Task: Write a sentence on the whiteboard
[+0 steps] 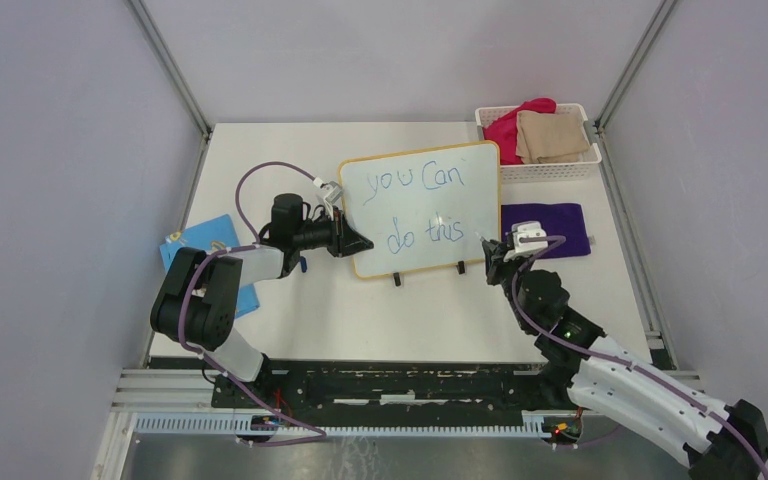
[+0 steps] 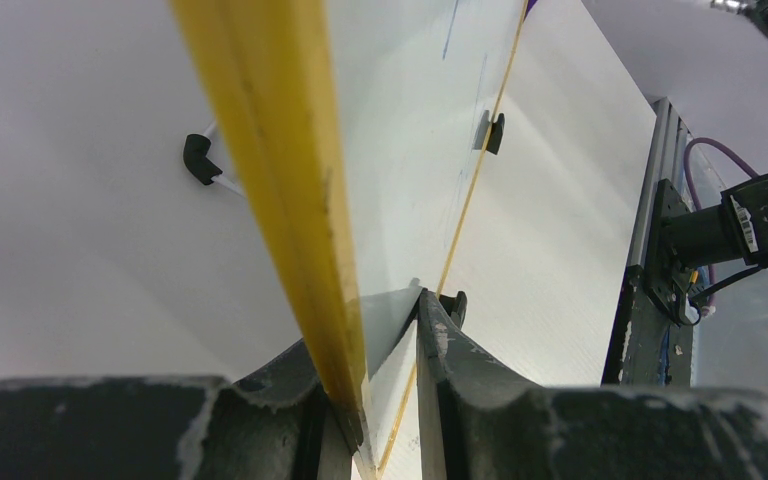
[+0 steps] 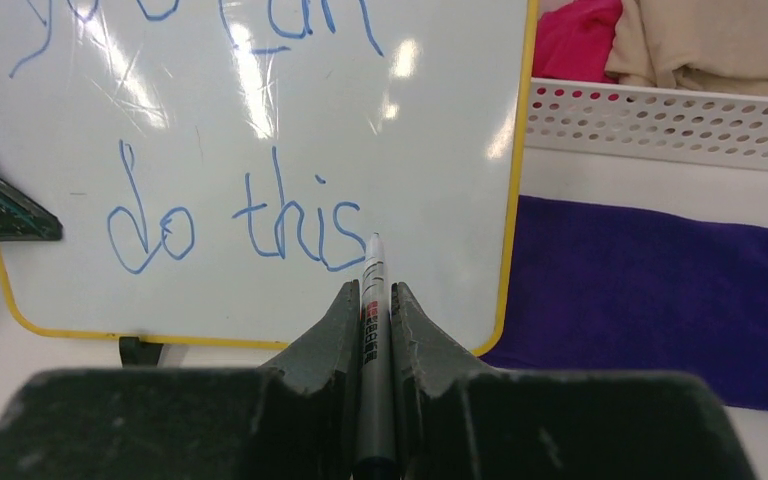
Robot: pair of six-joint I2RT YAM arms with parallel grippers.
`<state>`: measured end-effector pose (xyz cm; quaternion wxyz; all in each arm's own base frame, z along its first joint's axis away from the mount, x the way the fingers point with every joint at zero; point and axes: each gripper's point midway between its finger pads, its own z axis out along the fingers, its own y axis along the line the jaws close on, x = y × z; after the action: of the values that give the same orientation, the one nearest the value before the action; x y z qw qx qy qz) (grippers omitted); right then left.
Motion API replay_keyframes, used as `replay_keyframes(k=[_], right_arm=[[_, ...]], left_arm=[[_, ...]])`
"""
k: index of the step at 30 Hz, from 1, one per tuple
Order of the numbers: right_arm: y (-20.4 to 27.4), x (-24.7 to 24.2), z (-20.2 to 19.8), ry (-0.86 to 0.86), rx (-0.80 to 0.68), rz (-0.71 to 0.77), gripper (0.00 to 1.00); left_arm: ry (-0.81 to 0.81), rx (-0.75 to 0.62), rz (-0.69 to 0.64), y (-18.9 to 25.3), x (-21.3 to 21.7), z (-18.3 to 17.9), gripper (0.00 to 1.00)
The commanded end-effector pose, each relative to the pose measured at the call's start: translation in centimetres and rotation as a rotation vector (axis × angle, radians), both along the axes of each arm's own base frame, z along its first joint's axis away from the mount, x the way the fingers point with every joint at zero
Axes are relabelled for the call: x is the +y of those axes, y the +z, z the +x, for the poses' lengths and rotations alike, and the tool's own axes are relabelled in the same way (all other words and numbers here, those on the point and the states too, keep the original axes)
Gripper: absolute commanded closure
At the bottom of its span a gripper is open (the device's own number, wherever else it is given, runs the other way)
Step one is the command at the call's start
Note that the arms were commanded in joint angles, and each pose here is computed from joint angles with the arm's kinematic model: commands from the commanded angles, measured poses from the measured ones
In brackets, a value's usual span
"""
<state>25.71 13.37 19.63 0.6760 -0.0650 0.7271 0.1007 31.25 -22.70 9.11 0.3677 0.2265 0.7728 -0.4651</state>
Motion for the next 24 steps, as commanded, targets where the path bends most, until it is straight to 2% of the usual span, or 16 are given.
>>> replay_keyframes(k=[1,9,17,24], right_arm=[[0.6,0.6,0.8,-0.017,0.007,0.046,1.0],[1.2,1.0,2.6,-0.02,0.054,0.192,1.0],[-0.6,-0.1,3.6,-0.032,0.117,0.211,1.0],[-1.2,0.4,3.5,0.013,0.112,0.184,1.0]], left_arm=[[0.02,0.129,0.161,-5.6,1.2,-2.0,0.98],[0.02,0.134,0.164,-5.9,1.3,-2.0,0.98],[0.021,0.133,0.165,-5.8,1.2,-2.0,0.98],[0.023,0.134,0.166,-5.8,1.2,-2.0,0.98]])
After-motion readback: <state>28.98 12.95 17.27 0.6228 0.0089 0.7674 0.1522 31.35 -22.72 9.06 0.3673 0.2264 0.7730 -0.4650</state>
